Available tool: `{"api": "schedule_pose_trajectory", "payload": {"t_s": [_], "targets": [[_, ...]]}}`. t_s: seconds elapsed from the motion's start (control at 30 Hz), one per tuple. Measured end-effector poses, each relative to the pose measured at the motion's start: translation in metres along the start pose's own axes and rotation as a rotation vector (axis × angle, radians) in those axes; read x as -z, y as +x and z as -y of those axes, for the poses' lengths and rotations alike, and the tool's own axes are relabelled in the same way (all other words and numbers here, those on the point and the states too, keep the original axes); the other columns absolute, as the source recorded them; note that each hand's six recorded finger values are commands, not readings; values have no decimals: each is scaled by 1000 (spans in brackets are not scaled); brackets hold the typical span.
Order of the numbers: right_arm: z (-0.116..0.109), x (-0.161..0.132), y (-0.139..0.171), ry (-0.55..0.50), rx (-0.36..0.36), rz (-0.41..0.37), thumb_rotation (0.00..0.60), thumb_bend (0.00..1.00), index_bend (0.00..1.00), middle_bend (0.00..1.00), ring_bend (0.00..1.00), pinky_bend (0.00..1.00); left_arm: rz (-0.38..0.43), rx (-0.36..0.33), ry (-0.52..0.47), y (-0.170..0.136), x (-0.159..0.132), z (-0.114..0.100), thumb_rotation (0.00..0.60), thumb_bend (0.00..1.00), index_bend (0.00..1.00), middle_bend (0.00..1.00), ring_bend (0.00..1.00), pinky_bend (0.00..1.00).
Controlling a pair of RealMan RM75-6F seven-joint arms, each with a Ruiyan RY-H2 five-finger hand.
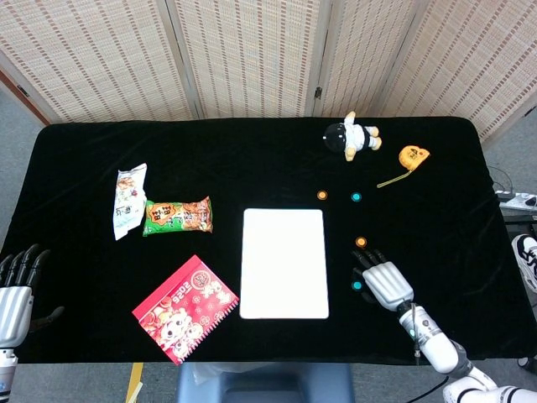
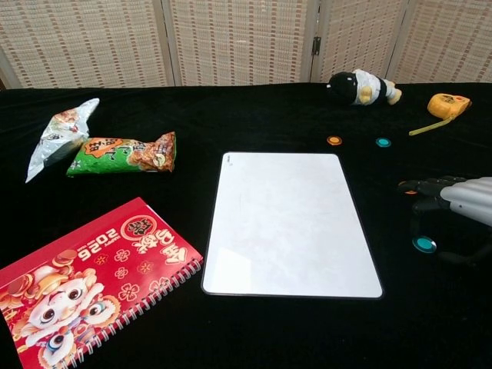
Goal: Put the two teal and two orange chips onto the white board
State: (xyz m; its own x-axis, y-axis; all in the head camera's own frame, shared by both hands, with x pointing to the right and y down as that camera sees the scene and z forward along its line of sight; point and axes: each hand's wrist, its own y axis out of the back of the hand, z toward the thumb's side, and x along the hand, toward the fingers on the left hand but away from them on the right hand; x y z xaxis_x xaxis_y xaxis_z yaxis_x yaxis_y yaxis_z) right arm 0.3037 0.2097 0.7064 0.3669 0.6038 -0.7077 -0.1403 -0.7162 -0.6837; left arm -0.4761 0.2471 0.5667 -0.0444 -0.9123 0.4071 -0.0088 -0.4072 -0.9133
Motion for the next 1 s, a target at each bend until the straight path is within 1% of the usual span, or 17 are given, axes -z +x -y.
{"api": "schedule_pose_trajectory", "payload": {"t_s": [0.5,0.73,1.0], "targets": [[3,-2,-8,14,5,10,600,292,427,45,0,4,-8,7,-4,-1,4,3,600,98,0,0,0,0],[5,-4,-9,22,7,14,600,292,431,48,0,4,-10,10,-7,-1,6,5,600,99,0,0,0,0],[4,-7,-10,22,12,12,600,291,501,86,7,7,-14,10,-12,-2,8,6,600,98,0,0,0,0]]}}
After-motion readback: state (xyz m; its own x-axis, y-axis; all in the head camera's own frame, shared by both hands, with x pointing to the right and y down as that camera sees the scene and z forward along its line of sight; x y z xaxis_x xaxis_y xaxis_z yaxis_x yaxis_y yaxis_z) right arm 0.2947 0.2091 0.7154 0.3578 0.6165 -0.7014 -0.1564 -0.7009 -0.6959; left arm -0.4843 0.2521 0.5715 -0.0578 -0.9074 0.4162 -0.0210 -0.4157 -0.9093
